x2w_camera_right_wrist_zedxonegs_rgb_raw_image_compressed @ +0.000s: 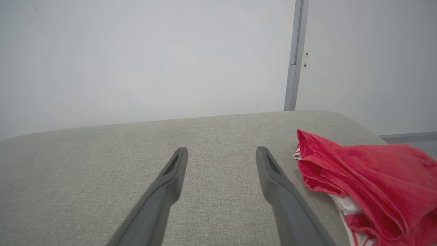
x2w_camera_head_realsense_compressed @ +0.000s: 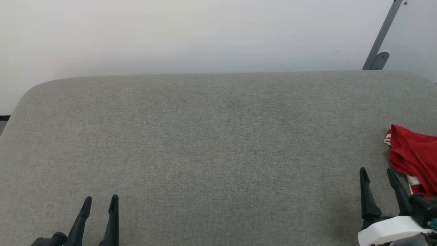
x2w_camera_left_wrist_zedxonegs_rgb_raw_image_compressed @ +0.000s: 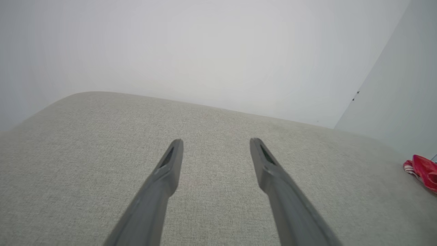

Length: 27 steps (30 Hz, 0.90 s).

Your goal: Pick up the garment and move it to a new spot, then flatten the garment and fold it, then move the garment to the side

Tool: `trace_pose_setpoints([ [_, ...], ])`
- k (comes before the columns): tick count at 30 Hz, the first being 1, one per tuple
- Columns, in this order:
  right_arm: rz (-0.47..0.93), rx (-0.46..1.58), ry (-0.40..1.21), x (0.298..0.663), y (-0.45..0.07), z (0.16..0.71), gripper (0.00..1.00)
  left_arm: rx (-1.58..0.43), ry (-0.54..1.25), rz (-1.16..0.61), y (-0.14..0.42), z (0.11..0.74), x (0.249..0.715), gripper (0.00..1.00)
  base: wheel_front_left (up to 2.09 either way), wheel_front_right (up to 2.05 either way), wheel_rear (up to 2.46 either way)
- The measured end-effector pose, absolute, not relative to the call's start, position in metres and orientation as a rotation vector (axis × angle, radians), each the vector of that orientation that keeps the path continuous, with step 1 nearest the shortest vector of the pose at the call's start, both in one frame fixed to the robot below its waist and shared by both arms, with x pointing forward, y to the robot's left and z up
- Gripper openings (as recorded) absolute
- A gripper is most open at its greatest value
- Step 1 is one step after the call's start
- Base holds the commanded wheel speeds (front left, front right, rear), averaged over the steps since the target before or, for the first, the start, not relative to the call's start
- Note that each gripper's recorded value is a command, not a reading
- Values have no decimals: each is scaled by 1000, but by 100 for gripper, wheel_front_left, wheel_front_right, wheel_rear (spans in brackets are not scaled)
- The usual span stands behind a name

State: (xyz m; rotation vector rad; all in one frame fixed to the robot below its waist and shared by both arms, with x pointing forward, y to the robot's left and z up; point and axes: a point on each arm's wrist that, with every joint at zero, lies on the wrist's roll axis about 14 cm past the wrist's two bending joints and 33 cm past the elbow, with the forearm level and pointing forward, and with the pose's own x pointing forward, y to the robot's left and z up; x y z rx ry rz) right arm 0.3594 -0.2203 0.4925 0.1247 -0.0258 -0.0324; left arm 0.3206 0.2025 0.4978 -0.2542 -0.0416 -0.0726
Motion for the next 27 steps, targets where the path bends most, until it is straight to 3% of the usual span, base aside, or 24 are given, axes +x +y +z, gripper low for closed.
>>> trace_pose_setpoints([
  [19, -5, 134, -33, 363, -208, 501, 100, -256, -56, -43, 208, 500, 317, 100, 0, 0, 0],
  [20, -5, 136, -29, 363, -208, 499, 0, -259, -51, -41, 208, 499, 317, 0, 0, 0, 0],
  [27, -28, 201, 49, 355, -208, 476, 0, -328, 7, -21, 203, 481, 314, 0, 0, 0, 0],
])
